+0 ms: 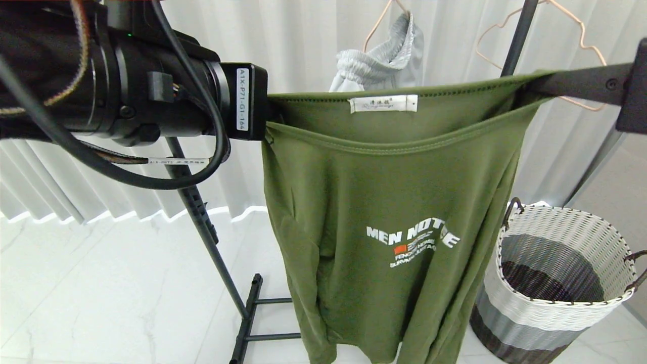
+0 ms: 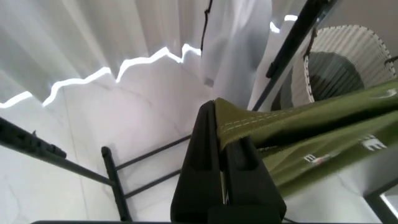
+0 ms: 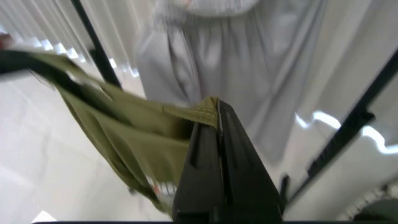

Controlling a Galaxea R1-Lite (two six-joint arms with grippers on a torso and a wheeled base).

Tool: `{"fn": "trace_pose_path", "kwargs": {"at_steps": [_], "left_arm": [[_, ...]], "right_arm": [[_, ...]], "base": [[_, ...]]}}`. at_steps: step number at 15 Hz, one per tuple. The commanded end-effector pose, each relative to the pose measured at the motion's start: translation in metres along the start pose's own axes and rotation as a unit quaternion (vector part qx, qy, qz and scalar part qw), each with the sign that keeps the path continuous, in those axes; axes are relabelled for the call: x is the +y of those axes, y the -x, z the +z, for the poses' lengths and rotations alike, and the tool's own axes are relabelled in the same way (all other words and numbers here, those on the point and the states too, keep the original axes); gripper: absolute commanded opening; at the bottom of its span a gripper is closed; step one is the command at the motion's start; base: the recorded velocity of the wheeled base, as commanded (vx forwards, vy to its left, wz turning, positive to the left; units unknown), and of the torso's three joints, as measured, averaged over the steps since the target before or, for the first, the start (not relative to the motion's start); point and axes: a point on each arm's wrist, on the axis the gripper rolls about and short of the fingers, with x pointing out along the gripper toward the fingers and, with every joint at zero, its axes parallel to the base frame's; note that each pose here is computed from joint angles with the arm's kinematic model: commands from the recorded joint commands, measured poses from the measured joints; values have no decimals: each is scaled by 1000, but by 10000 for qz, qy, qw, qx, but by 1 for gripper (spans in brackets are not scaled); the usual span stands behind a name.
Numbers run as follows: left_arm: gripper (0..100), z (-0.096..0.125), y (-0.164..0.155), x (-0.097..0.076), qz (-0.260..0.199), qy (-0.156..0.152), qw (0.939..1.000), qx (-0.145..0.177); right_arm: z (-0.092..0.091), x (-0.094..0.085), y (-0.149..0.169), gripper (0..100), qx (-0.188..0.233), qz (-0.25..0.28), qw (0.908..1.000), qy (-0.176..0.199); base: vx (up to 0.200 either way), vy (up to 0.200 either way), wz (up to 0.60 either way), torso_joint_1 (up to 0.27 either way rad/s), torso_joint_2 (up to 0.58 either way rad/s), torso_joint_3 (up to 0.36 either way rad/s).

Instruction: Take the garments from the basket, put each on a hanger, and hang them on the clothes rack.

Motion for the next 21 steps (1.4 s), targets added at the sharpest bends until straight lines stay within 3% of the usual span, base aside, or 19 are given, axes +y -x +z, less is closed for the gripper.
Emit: {"fn": "trace_pose_path", "kwargs": {"at_steps": [1,3,5,6,8,9,11,16,18,19,21], "left_arm": [[0,-2,-7,-3,-23,-15,10000,60],[0,0,-11,-5,-31,18,10000,-36],[0,5,-25,-9,-60,57,9994,-324],[0,4,-30,-10,-59,32,9995,-316],[0,4,-38,-12,-60,30,9994,-339],[0,5,-40,-13,-62,36,9993,-361],[0,5,-42,-14,-61,24,9994,-346],[0,9,-32,-12,-113,21,9989,-462],[0,14,-13,-7,-226,33,9983,-545],[0,12,12,0,-300,-4,9988,-376],[0,9,37,6,-477,-23,9985,-275]], "right_arm": [[1,-8,20,0,108,-50,9999,66],[-2,-14,41,0,318,-9,9994,129],[-9,-15,69,0,605,569,9964,187],[-12,-12,74,0,710,924,9931,156],[-17,3,85,0,1034,2180,9703,-165],[-21,9,84,0,1164,2483,9615,-176],[-24,15,80,0,1255,2595,9574,-139],[-23,15,76,0,1181,2455,9620,-174],[-22,7,71,0,1110,2012,9730,-207],[-20,0,66,0,1009,1667,9807,-170],[-18,-8,61,0,899,1318,9872,-65]], "base": [[0,0,0,0,0,0],[0,0,0,0,0,0],[0,0,0,0,0,0],[0,0,0,0,0,0],[0,0,0,0,0,0],[0,0,0,0,0,0],[0,0,0,0,0,0],[0,0,0,0,0,0],[0,0,0,0,0,0],[0,0,0,0,0,0],[0,0,0,0,0,0]]}}
